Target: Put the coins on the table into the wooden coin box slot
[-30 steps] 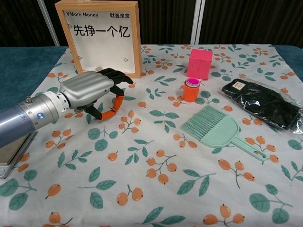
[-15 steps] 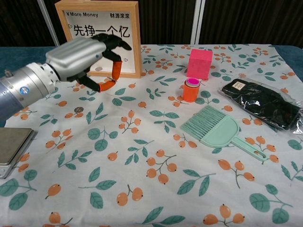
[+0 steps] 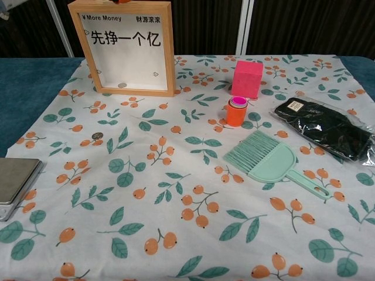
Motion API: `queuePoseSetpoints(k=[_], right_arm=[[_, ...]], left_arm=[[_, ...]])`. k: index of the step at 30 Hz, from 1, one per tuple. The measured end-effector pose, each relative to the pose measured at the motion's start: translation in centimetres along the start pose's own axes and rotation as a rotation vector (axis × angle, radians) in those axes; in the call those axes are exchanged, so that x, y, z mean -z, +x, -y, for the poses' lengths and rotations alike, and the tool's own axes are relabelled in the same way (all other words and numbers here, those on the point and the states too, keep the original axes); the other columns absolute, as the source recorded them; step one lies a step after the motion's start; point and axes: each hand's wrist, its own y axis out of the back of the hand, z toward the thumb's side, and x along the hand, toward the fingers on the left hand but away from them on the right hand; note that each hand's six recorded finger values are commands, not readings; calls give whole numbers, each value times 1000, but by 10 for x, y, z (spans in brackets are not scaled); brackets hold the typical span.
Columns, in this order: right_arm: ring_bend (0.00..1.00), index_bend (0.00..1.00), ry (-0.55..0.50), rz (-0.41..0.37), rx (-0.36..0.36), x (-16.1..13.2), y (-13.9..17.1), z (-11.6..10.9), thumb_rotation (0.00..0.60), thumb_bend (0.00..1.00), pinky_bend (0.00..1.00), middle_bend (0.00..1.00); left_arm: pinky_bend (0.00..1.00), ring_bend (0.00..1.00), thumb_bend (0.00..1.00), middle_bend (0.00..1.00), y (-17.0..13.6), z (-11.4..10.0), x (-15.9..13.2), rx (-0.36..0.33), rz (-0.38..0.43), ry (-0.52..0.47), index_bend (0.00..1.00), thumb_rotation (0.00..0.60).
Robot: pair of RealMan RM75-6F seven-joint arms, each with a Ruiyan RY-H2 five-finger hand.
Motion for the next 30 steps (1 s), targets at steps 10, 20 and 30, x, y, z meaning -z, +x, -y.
queuePoseSetpoints(k=[10, 20, 30], right_arm=[[12, 203, 0, 3, 1, 0, -1, 0, 600, 394, 0, 46], [12, 210, 0, 4, 7, 1, -1, -1, 600, 395, 0, 46], [12, 210, 2, 1, 7, 0, -1, 0, 600, 394, 0, 46]], left_arm=[[0, 0, 543, 136, 52, -19, 35, 189, -118, 22, 728, 600], [0, 0, 545, 130, 94, -30, 83, 287, -276, 108, 701, 600], [0, 0, 546, 128, 97, -8, 94, 380, -310, 119, 676, 600]])
